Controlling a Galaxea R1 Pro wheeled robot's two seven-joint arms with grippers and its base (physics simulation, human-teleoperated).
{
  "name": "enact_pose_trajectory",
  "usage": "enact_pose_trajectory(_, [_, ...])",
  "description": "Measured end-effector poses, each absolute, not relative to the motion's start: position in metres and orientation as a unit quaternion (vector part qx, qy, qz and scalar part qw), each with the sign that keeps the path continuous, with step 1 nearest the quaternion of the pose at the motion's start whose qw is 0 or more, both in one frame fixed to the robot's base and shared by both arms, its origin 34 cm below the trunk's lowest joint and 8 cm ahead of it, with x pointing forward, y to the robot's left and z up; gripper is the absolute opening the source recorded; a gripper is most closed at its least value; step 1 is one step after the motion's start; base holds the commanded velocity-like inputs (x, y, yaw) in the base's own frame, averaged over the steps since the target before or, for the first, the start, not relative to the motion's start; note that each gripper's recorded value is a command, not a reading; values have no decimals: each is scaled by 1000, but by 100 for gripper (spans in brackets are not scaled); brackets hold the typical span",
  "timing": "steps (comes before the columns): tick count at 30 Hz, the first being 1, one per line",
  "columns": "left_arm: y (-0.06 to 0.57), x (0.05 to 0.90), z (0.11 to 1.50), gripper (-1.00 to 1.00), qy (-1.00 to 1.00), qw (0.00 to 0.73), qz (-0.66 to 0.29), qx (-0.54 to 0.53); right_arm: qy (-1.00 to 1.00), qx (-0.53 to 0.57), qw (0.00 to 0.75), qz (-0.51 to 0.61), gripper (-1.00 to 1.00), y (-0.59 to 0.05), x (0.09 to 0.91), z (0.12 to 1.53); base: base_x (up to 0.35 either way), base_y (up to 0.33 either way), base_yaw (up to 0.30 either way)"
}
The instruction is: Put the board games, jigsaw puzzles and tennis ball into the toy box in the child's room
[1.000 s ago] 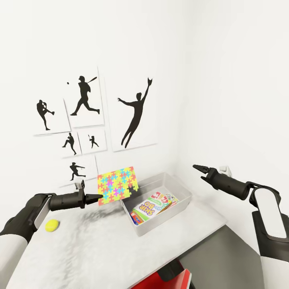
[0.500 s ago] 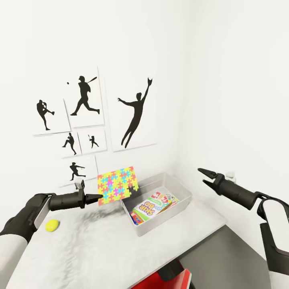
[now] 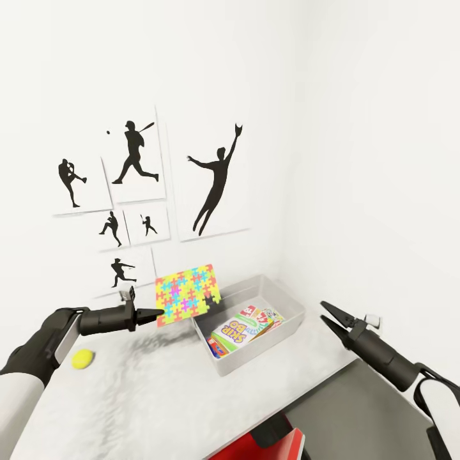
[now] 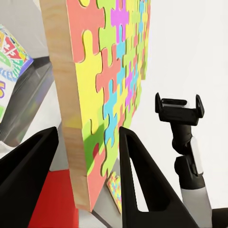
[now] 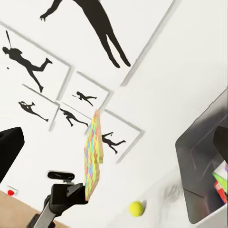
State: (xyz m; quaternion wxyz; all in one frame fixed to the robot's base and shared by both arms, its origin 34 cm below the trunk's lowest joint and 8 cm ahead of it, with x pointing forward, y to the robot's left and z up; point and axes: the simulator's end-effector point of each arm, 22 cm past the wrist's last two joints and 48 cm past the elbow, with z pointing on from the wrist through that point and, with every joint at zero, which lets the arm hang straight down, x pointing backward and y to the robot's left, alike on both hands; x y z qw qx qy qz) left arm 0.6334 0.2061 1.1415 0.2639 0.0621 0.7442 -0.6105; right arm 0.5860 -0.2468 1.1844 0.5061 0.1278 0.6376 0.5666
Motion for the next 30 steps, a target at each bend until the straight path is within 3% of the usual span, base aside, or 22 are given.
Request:
enact_pose_trajectory(13, [118,657,1206,-100,706,283,-638,123,636,135,516,558,100,-262,587,1185,0,0,0])
enact_pose_trajectory(24, [20,705,1139,-100,817,246,-517,64,646,135,527,537,100,-286,588,1186,0,0,0])
enact_pose_trajectory(30, [18,723,1121,-100,837,246,-489,5,646,134,527,536,100,-287,588,1186,0,0,0])
